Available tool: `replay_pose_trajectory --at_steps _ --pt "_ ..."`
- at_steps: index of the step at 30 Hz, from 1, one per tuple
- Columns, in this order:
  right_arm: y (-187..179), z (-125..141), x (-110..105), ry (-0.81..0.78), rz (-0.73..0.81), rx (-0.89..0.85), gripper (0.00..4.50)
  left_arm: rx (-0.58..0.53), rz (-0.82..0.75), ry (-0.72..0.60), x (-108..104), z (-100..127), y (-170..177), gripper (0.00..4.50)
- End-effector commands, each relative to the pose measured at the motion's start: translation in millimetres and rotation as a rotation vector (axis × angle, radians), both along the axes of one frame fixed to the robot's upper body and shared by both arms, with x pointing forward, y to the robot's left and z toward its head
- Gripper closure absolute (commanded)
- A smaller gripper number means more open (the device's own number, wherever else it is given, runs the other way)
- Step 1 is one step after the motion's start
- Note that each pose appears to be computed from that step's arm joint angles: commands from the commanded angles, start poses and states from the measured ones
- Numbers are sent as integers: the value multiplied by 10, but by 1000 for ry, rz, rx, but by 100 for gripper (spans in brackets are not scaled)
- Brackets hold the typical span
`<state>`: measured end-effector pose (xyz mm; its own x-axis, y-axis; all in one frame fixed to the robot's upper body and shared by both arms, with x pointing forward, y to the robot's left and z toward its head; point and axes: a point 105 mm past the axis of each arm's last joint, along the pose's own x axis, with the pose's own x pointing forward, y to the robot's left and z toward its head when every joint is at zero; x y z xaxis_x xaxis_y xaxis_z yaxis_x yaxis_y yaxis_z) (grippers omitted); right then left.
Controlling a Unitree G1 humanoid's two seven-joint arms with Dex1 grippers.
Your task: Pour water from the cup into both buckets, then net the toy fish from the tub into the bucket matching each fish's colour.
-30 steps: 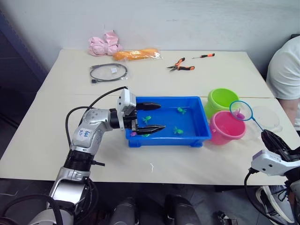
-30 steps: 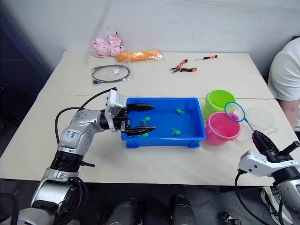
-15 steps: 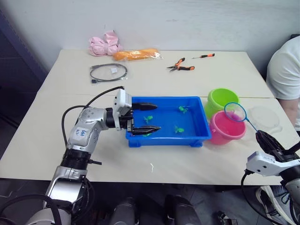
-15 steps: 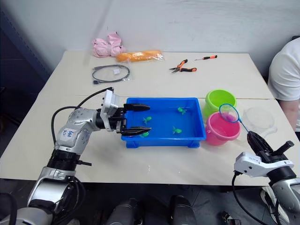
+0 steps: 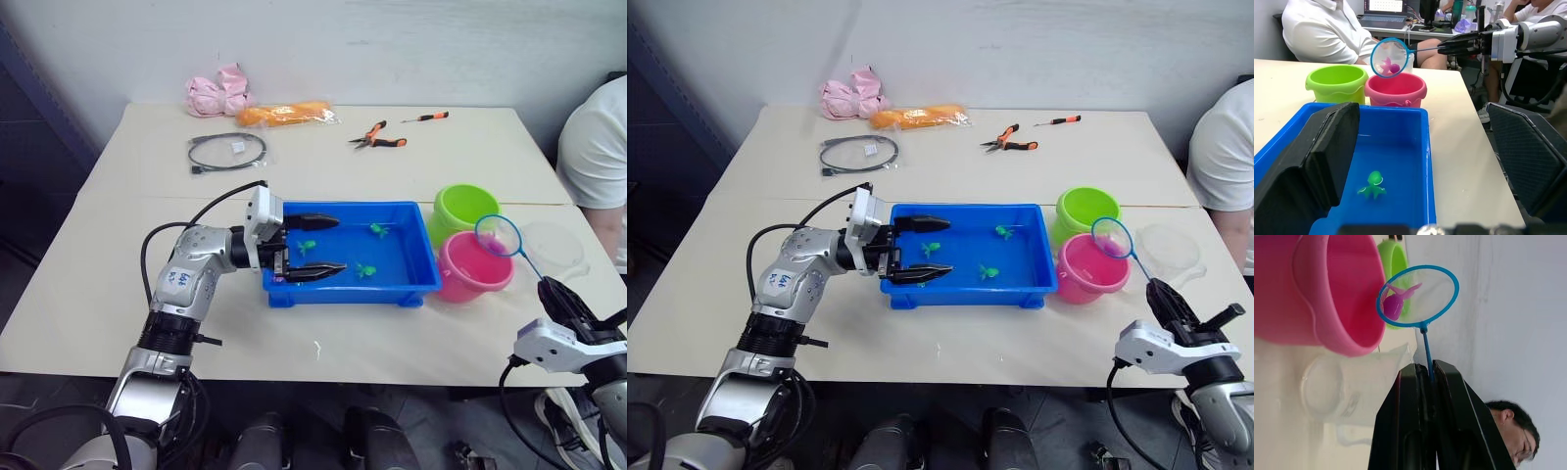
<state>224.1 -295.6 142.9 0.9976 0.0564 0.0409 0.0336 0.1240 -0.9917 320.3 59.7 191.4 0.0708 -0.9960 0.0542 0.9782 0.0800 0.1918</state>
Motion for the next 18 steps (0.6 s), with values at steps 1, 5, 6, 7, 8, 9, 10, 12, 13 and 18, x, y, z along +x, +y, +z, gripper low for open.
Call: replay_pose_trajectory --at_steps 1,5,6,7,8,9,10,12,13,18 --pt "-68 208 -29 -88 -32 -15 450 -16 -13 -44 -17 122 -37 6" --pt "-88 233 -59 -84 -25 -17 450 -8 -17 -40 -22 98 -40 6" --pt "-148 260 -65 -100 -54 -14 450 -7 -17 -40 -22 98 -37 6" --pt "-41 215 -59 -73 5 -32 450 -11 -15 -38 -20 103 -39 6" --pt "2 205 -61 -70 27 -33 450 -9 -15 -39 -19 101 -41 6" --pt "-8 208 -60 -76 18 -32 450 -6 -15 -41 -19 100 -43 6" --pt "52 166 -57 -52 52 -49 450 -12 -12 -40 -13 110 -41 6" --pt "45 171 -62 -63 50 -53 450 -17 -8 -40 -8 117 -42 6" --pt "4 185 -63 -71 28 -45 450 -17 -8 -40 -8 117 -40 6" --pt "70 173 -88 -70 69 -68 450 -18 -3 -37 -6 116 -34 6"
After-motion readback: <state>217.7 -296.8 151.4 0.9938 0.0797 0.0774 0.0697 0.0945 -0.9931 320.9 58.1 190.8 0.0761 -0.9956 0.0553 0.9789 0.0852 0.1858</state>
